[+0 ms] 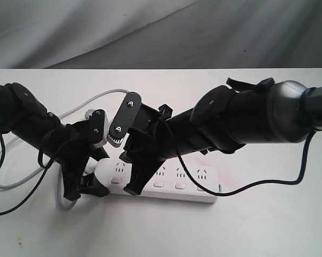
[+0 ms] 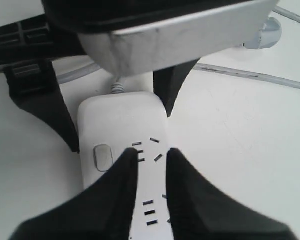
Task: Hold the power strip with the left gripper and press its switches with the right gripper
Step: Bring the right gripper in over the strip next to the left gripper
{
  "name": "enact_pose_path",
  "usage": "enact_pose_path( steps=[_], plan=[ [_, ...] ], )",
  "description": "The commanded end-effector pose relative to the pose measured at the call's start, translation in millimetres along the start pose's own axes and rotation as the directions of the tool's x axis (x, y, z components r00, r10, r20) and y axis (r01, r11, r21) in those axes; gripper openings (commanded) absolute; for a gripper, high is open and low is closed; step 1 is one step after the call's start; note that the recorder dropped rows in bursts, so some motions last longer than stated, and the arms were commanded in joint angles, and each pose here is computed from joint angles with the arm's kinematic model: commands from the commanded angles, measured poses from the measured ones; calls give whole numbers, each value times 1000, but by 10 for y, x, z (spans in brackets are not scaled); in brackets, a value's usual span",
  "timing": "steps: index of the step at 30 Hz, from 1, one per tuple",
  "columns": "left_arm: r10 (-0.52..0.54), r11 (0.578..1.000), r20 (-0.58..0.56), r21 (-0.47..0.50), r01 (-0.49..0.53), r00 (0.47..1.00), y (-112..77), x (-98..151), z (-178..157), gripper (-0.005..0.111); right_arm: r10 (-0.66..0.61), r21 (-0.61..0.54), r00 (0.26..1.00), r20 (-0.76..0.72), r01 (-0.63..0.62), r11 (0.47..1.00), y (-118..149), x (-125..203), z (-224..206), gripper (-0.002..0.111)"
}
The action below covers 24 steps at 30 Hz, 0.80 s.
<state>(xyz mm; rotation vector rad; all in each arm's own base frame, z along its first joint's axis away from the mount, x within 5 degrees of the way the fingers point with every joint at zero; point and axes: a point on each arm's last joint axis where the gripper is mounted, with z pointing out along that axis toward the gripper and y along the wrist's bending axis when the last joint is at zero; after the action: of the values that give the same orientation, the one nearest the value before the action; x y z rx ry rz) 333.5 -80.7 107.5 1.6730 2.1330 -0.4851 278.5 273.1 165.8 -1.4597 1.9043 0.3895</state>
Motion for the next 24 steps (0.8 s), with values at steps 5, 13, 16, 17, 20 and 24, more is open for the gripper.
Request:
enact_pose_path(
  steps=[5,13,16,17,20,24],
  plan=[
    [-11,1000,9,-3,11,1000,5,-23,13,56,28,12,999,21,-29,1000,1,-45,-1,51],
    [-11,1000,9,-3,11,1000,5,-23,13,56,-112,4,992,60,112,994,102,-108,54,55],
    [-11,1000,9,-3,11,1000,5,-23,13,56,-109,-10,993,39,109,994,115,-45,133,55],
    [-11,1000,9,-3,11,1000,5,-23,13,56,-110,-15,993,31,110,994,120,-18,166,55],
    [-11,1000,9,-3,11,1000,5,-23,13,56,-100,-21,995,22,101,995,128,30,234,55],
    [-11,1000,9,-3,11,1000,5,-23,13,56,-86,-16,996,17,86,996,124,45,252,55]
  ],
)
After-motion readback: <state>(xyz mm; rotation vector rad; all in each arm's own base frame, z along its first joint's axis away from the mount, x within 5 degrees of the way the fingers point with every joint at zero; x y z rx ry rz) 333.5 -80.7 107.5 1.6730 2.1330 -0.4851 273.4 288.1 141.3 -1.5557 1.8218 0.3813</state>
